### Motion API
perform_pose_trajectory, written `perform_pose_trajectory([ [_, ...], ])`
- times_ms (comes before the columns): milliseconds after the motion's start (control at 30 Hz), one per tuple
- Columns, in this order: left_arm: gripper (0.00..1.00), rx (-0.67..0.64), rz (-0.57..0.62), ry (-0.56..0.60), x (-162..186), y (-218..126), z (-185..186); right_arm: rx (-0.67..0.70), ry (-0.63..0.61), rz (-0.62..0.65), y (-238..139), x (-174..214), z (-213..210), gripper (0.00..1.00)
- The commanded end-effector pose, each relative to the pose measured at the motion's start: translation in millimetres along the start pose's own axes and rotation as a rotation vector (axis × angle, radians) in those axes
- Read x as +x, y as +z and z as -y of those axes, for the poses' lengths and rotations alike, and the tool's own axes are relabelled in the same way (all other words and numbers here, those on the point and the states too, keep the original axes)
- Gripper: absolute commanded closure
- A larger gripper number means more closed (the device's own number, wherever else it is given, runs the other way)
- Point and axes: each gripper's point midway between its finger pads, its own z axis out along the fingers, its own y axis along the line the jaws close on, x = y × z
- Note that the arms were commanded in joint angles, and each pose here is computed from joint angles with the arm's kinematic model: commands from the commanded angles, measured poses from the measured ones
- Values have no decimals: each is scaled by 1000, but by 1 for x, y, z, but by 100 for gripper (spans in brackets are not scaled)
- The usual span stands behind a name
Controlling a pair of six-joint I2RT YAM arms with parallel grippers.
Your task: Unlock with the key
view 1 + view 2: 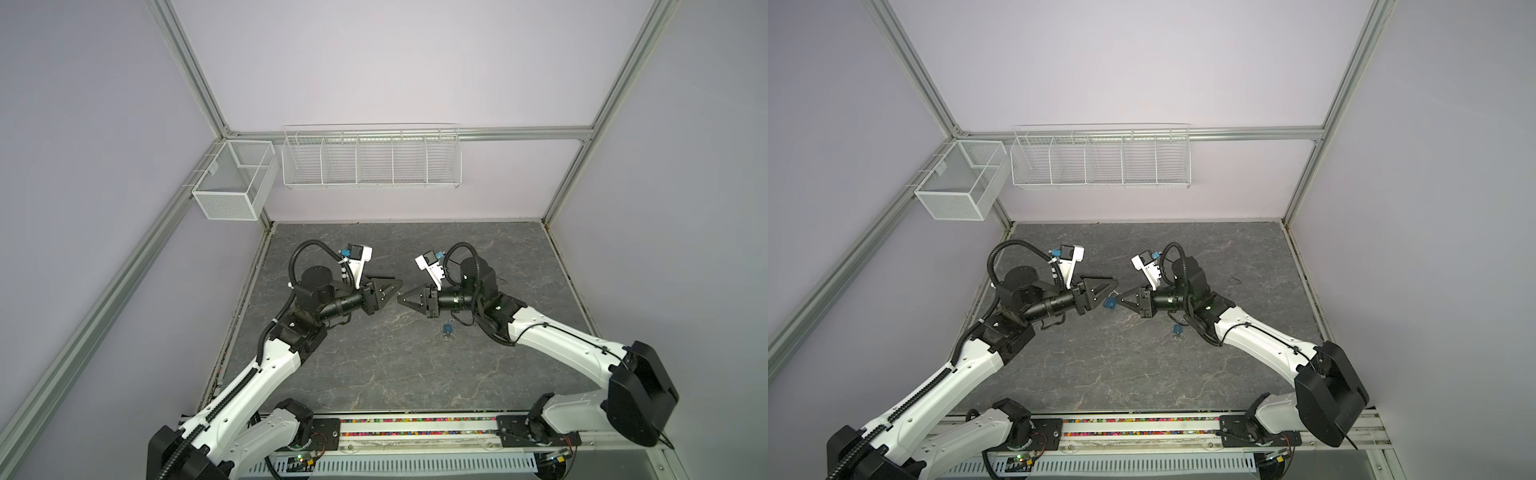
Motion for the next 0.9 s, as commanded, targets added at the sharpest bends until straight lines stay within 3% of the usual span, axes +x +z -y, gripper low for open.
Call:
perform_pose_trajectory([
  [0, 63, -17, 98, -54, -12, -2, -5, -34, 36, 93, -2, -13, -3, 94],
  [167, 63, -14, 80, -97, -4, 5, -12, -46, 62, 120, 3, -16, -4, 94],
  [367, 71, 45, 76, -116, 0, 13, -6, -69, 76, 141, 9, -19, -8, 94],
  [667, 98, 12, 73, -105, 0, 13, -11, -37, 69, 130, 11, -14, -2, 93],
  [867, 100, -11, 47, -74, 0, 13, -12, -29, 27, 110, 6, -13, -6, 77],
])
